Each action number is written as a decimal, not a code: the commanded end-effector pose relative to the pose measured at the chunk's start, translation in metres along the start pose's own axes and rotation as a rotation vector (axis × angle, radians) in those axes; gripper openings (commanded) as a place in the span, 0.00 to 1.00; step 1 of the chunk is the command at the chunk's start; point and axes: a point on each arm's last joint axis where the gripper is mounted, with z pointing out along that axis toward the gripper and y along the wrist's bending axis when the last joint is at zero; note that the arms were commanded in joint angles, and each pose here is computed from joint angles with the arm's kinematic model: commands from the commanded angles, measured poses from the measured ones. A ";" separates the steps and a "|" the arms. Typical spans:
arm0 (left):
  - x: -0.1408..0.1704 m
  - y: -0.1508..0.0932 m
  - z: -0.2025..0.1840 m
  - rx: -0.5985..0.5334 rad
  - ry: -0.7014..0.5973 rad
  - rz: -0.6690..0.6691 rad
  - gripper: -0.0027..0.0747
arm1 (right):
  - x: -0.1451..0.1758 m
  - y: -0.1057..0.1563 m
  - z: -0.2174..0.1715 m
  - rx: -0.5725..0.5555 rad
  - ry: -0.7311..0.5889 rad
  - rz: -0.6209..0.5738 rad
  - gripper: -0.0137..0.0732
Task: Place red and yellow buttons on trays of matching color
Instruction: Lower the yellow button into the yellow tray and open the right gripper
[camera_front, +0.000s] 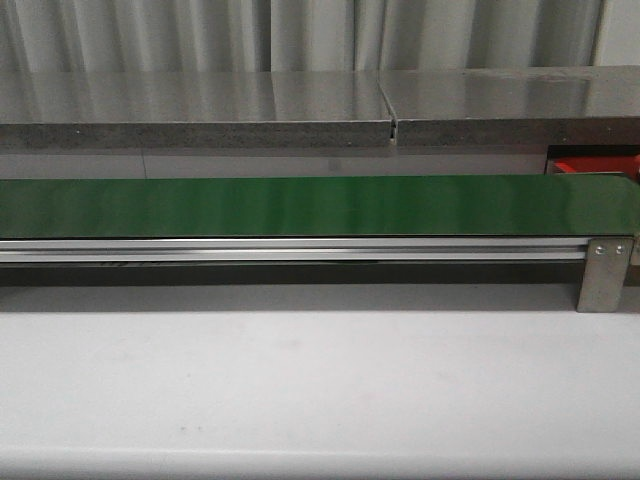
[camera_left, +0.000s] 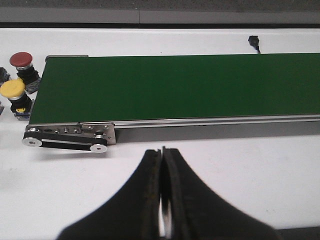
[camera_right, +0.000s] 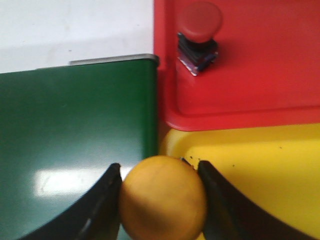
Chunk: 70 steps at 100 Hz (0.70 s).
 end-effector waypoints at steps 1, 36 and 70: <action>-0.012 -0.002 -0.004 0.015 -0.091 -0.005 0.01 | -0.013 -0.010 -0.018 0.032 -0.144 0.076 0.40; -0.012 -0.002 -0.004 0.015 -0.091 -0.005 0.01 | -0.004 -0.025 0.010 0.063 -0.140 0.175 0.40; -0.012 -0.002 -0.004 0.015 -0.091 -0.005 0.01 | 0.007 -0.033 0.042 0.079 -0.089 0.240 0.40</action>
